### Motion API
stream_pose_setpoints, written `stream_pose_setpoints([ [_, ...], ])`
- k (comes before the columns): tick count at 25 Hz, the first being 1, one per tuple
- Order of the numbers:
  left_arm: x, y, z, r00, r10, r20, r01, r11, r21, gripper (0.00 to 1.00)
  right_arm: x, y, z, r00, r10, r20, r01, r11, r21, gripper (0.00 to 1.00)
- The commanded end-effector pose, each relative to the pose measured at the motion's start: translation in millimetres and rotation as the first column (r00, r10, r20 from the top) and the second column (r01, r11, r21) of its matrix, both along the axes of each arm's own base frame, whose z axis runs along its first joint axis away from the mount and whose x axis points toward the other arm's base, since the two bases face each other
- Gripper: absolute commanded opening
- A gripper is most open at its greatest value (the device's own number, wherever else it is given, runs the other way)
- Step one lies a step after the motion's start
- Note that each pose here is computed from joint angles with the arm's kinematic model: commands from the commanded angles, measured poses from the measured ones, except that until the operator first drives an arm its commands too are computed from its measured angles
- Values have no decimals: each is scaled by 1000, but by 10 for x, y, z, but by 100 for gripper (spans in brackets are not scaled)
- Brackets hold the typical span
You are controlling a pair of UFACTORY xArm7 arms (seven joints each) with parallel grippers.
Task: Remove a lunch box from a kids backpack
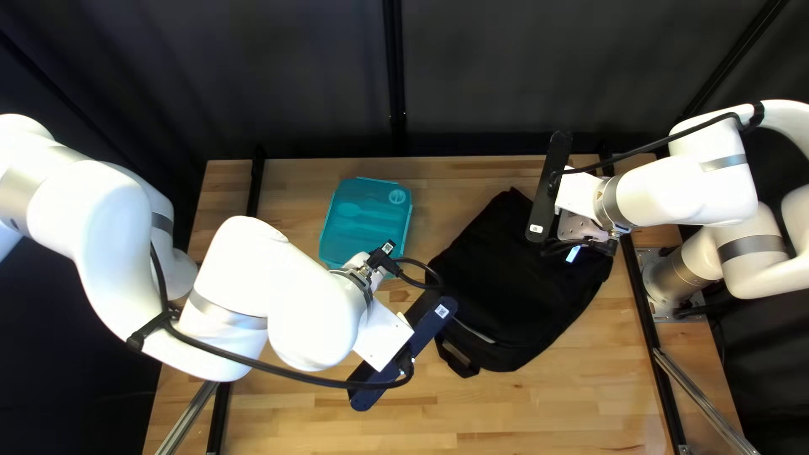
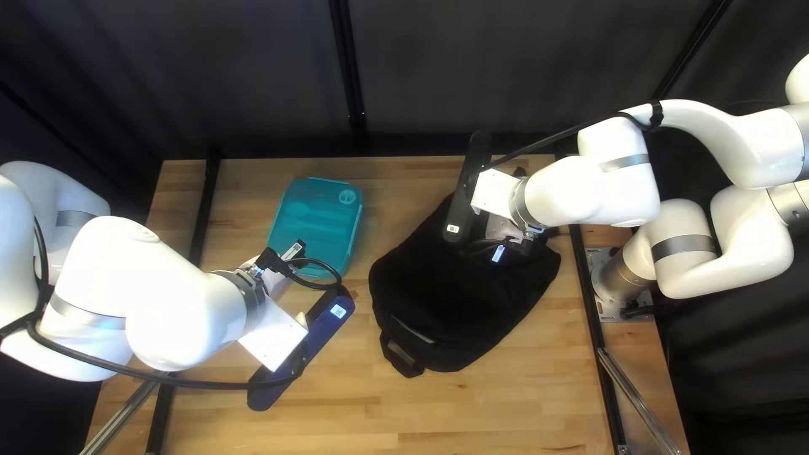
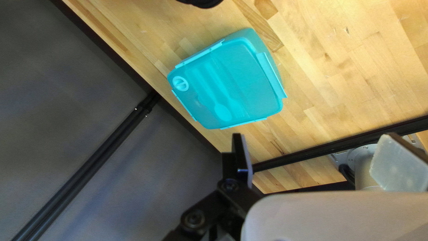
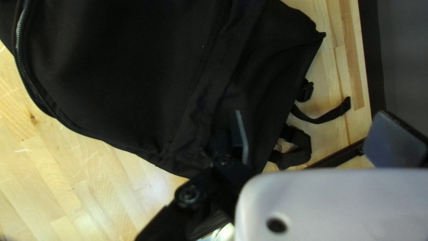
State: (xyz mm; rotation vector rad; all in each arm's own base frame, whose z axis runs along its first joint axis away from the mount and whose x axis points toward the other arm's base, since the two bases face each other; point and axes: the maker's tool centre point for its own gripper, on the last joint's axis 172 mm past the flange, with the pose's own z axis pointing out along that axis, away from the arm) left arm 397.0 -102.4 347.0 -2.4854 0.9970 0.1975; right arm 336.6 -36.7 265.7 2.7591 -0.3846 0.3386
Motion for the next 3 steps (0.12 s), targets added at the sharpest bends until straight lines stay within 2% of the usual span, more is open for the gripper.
stream_pose_setpoints([
  [1,0,0,0,1000,0,0,0,1000,0,100,0,0,0,1000,0,0,0,1000,0,100],
  [3,0,0,0,1000,0,0,0,1000,0,100,0,0,0,1000,0,0,0,1000,0,100],
])
